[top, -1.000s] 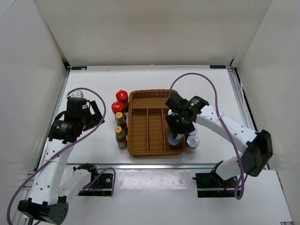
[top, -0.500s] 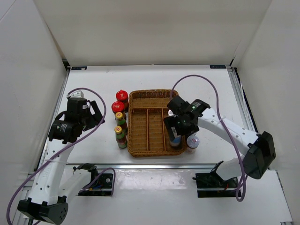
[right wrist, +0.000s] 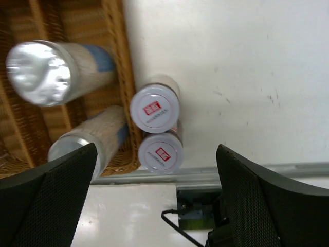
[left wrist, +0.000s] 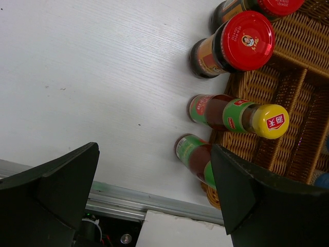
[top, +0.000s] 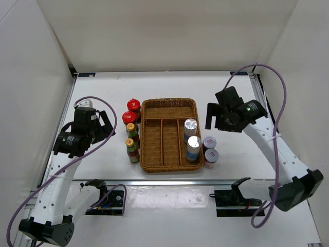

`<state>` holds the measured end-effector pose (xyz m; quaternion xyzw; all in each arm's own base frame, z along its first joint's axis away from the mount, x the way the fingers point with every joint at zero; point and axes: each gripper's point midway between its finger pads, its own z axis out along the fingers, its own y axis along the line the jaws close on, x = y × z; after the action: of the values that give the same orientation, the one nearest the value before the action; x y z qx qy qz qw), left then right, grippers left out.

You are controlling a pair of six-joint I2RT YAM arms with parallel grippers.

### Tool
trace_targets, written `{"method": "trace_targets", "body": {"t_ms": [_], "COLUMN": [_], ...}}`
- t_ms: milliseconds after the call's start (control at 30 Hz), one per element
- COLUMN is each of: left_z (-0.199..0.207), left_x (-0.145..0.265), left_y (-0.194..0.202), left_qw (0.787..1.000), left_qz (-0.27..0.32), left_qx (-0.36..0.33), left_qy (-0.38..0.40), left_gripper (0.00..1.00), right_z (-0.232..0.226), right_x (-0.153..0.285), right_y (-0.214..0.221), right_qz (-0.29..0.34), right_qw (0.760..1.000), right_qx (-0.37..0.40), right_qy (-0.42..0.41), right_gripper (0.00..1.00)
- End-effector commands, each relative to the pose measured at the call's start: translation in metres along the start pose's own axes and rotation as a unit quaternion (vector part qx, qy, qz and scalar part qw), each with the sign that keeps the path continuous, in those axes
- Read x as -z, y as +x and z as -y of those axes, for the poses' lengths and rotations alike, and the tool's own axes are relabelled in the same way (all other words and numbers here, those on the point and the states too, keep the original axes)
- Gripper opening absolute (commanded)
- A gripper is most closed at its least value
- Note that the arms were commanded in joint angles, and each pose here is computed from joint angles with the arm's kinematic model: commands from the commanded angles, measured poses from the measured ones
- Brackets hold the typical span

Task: Organize the condiment bottles

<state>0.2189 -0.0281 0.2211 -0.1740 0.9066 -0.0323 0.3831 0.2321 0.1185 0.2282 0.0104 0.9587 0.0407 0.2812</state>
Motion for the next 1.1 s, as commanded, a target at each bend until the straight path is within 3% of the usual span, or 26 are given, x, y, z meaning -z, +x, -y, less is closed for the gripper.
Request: {"method": "trace_targets", "body": {"t_ms": [0, 367, 633, 733, 967, 1067], "left_z": [-0.002, -0.002, -0.003, -0.003, -0.005, -0.005], "left_x": [0.001, 0.001, 0.0, 0.0, -0.001, -0.001], "left_y": [-0.001, -0.001, 0.002, 0.002, 0.001, 0.001], "left_qw": [1.0, 1.0, 1.0, 1.0, 1.0, 1.0], "left_qz": [0.008, 0.008, 0.0, 0.0, 0.003, 0.003], "left_qx": [0.002, 0.002, 0.0, 0.0, 0.0, 0.0], "left_qy": [-0.003, -0.003, -0.007, -0.007, -0.011, -0.011], "left_gripper": [1.0, 1.0, 1.0, 1.0, 1.0, 1.0], "right_z": [0.021, 0.004, 0.006, 0.011, 0.025, 0.029], "right_x": [-0.026, -0.076, -0.102, -0.108, -0.102, -0.091], "right_y": [0.029, 0.069, 0.086, 0.092, 0.077, 0.06], "right_qz": [-0.078, -0.167, -0.206, -0.211, -0.183, -0.158], "right_qw": [0.996, 0.985, 0.978, 0.977, 0.982, 0.986], "right_qx": [-0.029, -0.035, -0.029, -0.022, -0.027, -0.031], "right_qy": [0.032, -0.029, -0.016, -0.003, 0.024, 0.034], "right_gripper": [1.0, 1.0, 0.96, 0.79, 0.55, 0.34]}}
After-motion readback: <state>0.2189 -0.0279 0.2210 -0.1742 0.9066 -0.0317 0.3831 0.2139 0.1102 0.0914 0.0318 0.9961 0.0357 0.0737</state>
